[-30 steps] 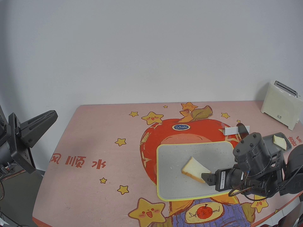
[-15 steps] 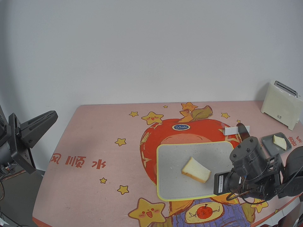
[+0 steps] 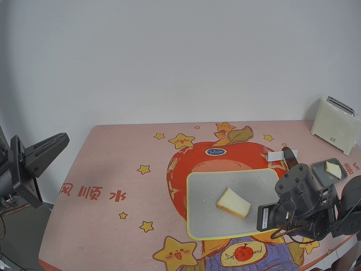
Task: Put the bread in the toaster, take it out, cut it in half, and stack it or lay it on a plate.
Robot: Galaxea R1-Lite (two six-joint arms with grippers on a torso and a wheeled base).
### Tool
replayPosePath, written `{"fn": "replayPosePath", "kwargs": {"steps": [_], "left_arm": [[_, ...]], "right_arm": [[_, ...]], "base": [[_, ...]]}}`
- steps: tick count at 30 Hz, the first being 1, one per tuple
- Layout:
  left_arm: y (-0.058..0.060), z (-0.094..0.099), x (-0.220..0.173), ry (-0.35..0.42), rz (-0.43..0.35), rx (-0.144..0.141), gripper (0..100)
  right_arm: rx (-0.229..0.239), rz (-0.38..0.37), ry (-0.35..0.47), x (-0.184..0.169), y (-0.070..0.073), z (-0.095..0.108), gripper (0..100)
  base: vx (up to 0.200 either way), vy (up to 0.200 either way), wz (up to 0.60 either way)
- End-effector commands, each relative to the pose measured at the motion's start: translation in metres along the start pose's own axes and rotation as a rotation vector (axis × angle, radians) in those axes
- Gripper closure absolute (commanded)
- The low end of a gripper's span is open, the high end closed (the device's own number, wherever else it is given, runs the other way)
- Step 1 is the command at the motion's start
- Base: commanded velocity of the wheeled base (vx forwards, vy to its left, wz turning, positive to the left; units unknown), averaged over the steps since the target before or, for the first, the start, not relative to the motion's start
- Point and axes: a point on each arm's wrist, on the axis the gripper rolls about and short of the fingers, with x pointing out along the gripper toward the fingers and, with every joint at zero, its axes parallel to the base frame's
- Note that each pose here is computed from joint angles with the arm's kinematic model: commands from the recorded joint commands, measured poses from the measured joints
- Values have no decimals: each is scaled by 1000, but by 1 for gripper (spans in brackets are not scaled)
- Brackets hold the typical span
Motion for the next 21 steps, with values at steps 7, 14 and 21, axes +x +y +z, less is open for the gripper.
{"fn": "replayPosePath", "kwargs": {"steps": [7,14,21], "left_arm": [[0,-1,0,4,-1,-3,100],[0,-2,0,6,-1,7,100],[0,-2,0,7,-1,6,100]], "right_arm": [[-2,9,-13,-6,-5,-1,0],[-27,2,9,-3,-4,-4,0],[-81,-1,15,-5,-9,-10,0]], "base": [[0,0,0],[0,0,0],[0,0,0]]}}
